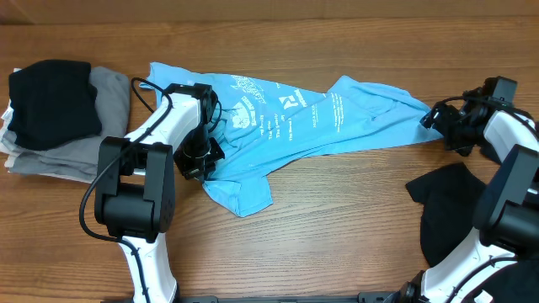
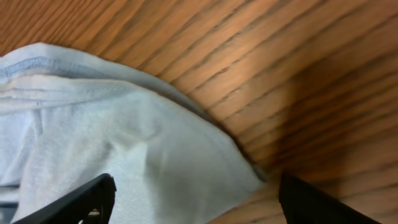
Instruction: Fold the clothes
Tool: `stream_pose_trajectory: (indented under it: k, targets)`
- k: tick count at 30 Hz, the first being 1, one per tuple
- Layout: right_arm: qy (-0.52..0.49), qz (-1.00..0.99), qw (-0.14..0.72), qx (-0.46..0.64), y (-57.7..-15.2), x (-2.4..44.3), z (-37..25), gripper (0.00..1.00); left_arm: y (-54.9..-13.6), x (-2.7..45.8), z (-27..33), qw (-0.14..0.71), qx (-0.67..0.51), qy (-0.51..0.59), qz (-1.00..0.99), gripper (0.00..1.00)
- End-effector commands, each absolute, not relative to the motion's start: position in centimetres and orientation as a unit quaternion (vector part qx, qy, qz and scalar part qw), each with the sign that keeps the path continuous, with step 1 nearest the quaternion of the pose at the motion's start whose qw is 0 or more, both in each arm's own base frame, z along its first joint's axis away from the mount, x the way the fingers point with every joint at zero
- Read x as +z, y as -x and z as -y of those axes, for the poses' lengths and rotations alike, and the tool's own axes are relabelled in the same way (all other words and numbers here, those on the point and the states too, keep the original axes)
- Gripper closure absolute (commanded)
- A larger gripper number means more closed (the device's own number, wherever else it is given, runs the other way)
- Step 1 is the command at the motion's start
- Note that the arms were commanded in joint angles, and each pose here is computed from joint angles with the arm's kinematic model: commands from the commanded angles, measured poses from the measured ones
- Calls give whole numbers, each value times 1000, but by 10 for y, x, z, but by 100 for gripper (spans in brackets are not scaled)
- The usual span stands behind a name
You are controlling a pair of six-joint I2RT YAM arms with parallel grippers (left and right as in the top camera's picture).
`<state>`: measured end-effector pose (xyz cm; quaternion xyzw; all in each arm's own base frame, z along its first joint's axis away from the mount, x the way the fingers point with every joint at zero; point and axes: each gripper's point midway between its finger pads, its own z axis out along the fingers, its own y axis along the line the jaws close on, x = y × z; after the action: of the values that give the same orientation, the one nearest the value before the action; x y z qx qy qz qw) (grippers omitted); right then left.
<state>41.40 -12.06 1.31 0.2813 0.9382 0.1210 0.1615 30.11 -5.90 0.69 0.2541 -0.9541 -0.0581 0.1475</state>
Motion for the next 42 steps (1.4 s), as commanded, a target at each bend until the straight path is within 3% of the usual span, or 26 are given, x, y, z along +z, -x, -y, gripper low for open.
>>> stream_pose_trajectory:
  k: [1, 8, 11, 13, 14, 19, 25, 27, 35, 42]
  targets:
    - [-271, -944, 129, 139, -405, -6, 92, 15, -299, 8, 54, 143, -71, -244, 957, 96]
    - [-267, -944, 138, 139, -411, -5, 90, 35, -300, 8, 54, 141, -70, -244, 957, 96]
    - [-267, -944, 138, 138, -411, -5, 90, 61, -301, 8, 54, 140, -69, -244, 957, 96]
    - [-267, -944, 136, 138, -410, -5, 90, 88, -301, 8, 54, 140, -69, -244, 957, 96]
    - [-268, -944, 134, 139, -409, -5, 90, 96, -301, 8, 55, 140, -66, -242, 958, 96]
    - [-274, -942, 131, 139, -411, 30, 93, 96, -319, 33, 66, 112, -19, -191, 975, 96]
    - [-255, -930, 231, 131, -426, 179, 100, 96, -352, 141, 80, -7, 82, -92, 992, 96]
    - [-247, -923, 267, 129, -422, 232, 99, 96, -354, 199, 76, -63, 126, -58, 988, 96]
    - [-239, -887, 380, 111, -379, 377, 100, 96, -346, 327, 17, -222, 194, -118, 948, 96]
    - [-224, -840, 486, 86, -334, 469, 98, 96, -331, 414, 1, -340, 303, -111, 883, 96]
